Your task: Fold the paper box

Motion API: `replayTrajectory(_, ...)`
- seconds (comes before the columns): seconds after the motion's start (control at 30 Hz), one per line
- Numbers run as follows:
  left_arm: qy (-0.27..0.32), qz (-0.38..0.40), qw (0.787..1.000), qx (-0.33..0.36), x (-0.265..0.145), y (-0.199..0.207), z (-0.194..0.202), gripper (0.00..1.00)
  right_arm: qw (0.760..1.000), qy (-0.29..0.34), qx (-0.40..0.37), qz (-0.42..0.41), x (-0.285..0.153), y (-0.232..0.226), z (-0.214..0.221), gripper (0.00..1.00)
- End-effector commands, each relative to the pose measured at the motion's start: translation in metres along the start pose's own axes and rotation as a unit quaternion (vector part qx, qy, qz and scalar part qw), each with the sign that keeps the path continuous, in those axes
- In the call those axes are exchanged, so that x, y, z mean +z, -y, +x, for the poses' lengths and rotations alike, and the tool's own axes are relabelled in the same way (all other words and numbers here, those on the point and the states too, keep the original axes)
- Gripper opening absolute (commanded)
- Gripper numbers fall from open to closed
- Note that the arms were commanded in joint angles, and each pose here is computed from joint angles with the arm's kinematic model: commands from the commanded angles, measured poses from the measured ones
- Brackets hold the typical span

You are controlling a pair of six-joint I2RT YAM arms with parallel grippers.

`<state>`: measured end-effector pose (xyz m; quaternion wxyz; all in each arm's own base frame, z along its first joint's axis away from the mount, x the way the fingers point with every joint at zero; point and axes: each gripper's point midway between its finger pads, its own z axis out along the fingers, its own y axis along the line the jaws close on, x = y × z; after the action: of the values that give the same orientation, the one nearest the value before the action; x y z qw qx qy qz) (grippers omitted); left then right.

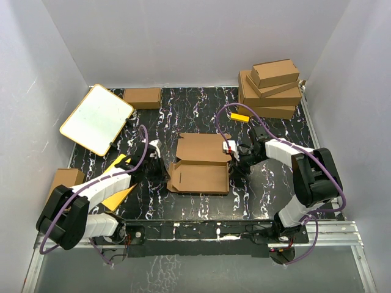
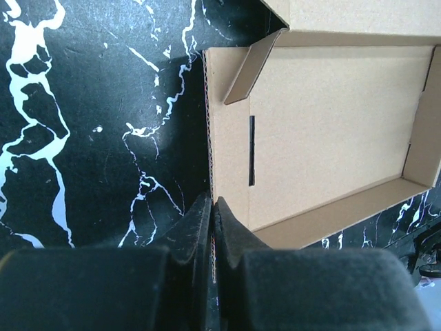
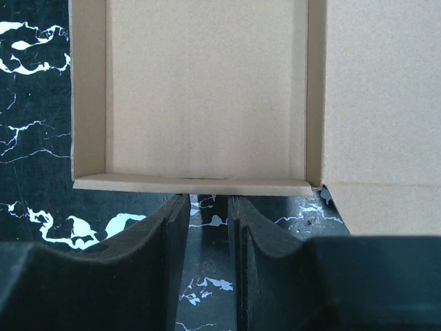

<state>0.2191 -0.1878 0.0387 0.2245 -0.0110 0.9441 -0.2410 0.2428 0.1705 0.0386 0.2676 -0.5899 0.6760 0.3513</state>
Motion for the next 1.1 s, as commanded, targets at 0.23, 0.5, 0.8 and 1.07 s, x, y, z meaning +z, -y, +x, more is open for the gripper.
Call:
replayTrajectory(0.23,0.025,0.067,0.997,0.014,-0.011,0.032,-0.02,0.0,0.999,0.034,-0.027,-0.015,0.003,-0.002,-0.02,0.34)
replayTrajectory(0.5,0.024,0.081,0.996,0.03,-0.014,0.042,-0.024,0.0,0.999,0.038,-0.028,-0.02,0.005,-0.005,-0.023,0.34)
replayTrajectory(0.8,0.03,0.087,0.995,0.048,-0.016,0.049,-0.028,0.0,0.998,0.051,-0.027,-0.025,0.004,-0.006,-0.03,0.34)
replayTrajectory(1.07,0.02,0.095,0.993,0.07,-0.011,0.06,-0.026,0.0,0.998,0.057,-0.022,-0.029,0.005,-0.008,-0.032,0.34)
